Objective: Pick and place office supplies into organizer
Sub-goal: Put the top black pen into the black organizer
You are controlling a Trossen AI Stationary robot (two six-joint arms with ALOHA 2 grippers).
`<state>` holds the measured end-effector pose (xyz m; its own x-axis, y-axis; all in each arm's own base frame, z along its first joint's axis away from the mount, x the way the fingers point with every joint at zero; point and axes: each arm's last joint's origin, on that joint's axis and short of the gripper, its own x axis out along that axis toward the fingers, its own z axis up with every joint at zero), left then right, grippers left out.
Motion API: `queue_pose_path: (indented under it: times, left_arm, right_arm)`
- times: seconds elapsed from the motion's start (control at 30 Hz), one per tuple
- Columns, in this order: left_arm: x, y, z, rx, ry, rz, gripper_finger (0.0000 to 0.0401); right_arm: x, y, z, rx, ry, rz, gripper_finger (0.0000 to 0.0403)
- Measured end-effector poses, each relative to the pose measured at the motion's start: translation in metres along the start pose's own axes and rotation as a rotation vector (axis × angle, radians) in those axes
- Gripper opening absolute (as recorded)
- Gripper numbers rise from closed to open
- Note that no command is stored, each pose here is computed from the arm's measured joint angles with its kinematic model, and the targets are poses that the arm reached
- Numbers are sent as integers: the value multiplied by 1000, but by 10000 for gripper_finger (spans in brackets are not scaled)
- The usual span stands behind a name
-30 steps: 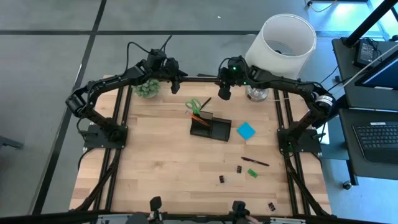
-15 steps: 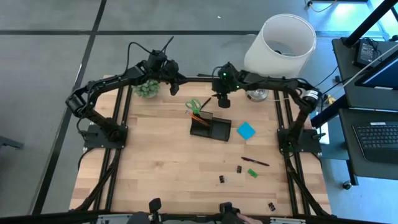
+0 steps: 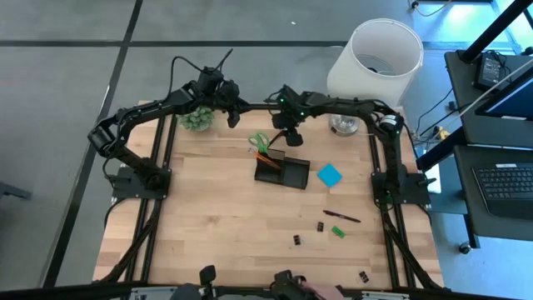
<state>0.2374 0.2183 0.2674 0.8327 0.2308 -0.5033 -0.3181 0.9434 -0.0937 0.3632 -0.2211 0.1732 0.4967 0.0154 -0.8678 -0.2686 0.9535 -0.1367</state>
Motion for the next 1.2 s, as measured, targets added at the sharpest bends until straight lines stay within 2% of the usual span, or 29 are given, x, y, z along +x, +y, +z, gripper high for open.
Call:
queue_pose_path:
  times: [0.27,0.5,0.7,0.87,1.13,1.2]
  left_arm:
    - [0,0,0,0,0,0,98]
    - [0,0,0,1,0,0,98]
    - [0,0,0,2,0,0,98]
    - [0,0,0,3,0,0,98]
    - [0,0,-2,-4,15,-2,98]
    - [0,-1,-4,-13,36,-3,98]
  right_arm:
    - [23,-1,-12,-23,106,-16,165]
    - [40,0,-19,-9,129,20,165]
    - [42,0,-20,-7,129,24,158]
    - [43,0,-21,-8,131,26,128]
    - [44,2,-22,2,146,33,35]
    - [43,2,-22,29,151,34,25]
